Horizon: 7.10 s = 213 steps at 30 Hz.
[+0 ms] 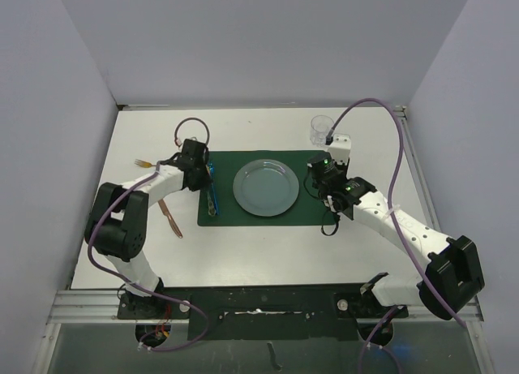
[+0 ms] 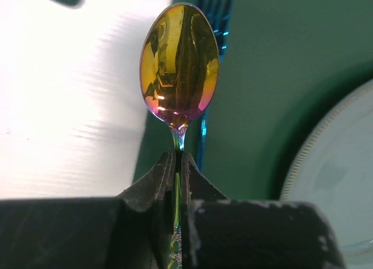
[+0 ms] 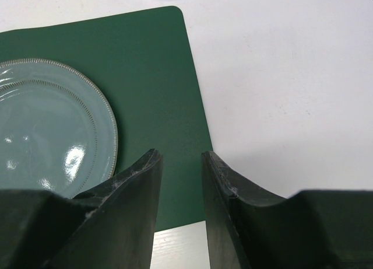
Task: Set the dinner table for one person
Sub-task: Pick up the spoon from the napkin, then place the spoon on the napkin, then pick up the fork at the center of the board.
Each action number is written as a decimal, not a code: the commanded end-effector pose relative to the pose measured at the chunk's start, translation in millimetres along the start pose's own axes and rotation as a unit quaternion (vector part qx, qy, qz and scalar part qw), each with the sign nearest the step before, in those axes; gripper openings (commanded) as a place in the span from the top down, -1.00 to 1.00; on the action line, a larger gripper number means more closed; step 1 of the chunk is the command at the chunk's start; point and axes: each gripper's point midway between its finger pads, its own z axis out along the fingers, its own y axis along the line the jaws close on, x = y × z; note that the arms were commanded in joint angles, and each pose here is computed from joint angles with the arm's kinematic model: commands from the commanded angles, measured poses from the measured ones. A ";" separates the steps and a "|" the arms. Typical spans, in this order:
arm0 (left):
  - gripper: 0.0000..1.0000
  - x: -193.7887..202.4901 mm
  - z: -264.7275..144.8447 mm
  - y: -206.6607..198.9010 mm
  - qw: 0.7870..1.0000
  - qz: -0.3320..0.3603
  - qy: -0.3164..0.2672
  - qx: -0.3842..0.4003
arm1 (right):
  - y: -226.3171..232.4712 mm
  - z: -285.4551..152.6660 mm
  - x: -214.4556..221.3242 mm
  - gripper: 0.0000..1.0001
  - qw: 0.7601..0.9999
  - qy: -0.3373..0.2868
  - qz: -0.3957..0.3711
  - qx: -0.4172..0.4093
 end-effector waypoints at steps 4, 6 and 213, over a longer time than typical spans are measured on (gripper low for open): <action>1.00 -45.5 -25.1 -63.6 0.992 0.031 -0.080 0.095 | 1.1 4.1 -10.0 0.31 1.000 -0.015 0.012 0.004; 1.00 -45.4 -26.4 -72.8 0.990 0.041 -0.082 0.110 | 0.4 3.8 -10.0 0.31 1.000 -0.015 0.012 0.005; 0.36 -96.8 62.5 74.3 0.930 -0.347 0.023 -0.115 | -49.0 -0.4 -35.1 0.28 0.997 -0.061 0.034 -0.040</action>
